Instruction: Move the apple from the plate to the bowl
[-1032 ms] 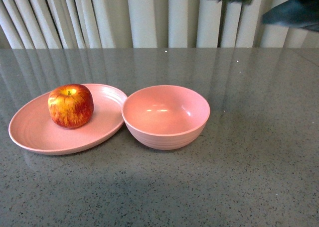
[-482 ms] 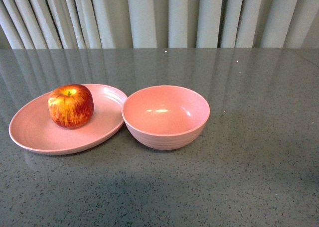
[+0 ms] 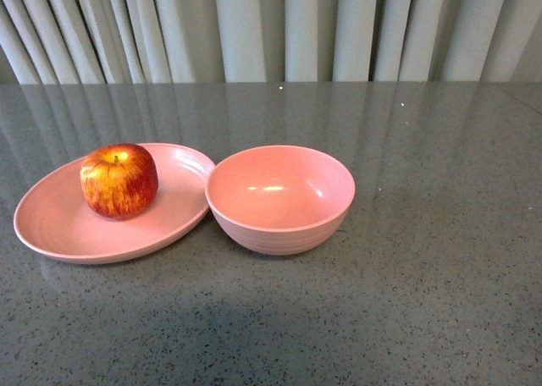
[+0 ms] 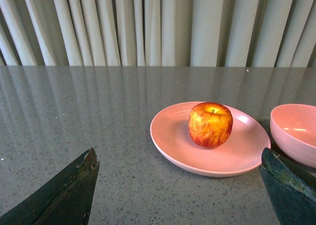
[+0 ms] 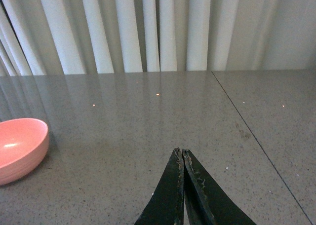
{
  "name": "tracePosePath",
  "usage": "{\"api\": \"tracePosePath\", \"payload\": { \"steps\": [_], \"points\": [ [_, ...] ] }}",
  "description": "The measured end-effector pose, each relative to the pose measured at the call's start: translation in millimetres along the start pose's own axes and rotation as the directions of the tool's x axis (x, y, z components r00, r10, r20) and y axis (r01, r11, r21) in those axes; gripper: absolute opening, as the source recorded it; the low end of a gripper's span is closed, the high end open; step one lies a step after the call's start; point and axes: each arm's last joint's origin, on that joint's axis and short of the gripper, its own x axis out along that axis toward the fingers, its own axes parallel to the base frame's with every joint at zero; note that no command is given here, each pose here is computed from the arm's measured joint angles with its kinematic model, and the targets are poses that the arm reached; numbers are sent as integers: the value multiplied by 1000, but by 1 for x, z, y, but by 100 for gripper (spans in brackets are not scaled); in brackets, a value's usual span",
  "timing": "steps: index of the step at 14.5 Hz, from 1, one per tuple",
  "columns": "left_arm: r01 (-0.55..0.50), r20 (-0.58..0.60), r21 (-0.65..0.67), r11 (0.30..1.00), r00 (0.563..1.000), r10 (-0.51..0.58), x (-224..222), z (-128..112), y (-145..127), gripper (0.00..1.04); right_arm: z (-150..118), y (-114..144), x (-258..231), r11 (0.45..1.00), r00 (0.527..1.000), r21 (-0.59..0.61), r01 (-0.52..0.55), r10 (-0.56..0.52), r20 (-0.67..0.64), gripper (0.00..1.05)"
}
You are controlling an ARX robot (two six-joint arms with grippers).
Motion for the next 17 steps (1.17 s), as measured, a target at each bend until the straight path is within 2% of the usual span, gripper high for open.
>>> {"api": "tracePosePath", "payload": {
  "steps": [3, 4, 8, 14, 15, 17],
  "points": [
    [0, 0, 0, 1000, 1000, 0, 0, 0, 0, 98, -14, 0, -9, 1000, 999, -6, -1, 1, -42, 2],
    [0, 0, 0, 1000, 1000, 0, 0, 0, 0, 98, -14, 0, -13, 1000, 1000, -6, 0, 0, -5, 2],
    [-2, 0, -1, 1000, 1000, 2, 0, 0, 0, 98, -24, 0, -13, 1000, 1000, -8, 1, -1, -4, 2],
    [0, 0, 0, 1000, 1000, 0, 0, 0, 0, 98, -24, 0, -13, 1000, 1000, -8, 0, 0, 0, 2],
    [0, 0, 0, 1000, 1000, 0, 0, 0, 0, 98, -24, 0, -13, 1000, 1000, -8, 0, 0, 0, 4],
    [0, 0, 0, 1000, 1000, 0, 0, 0, 0, 98, -24, 0, -13, 1000, 1000, -8, 0, 0, 0, 32]
  ]
}}
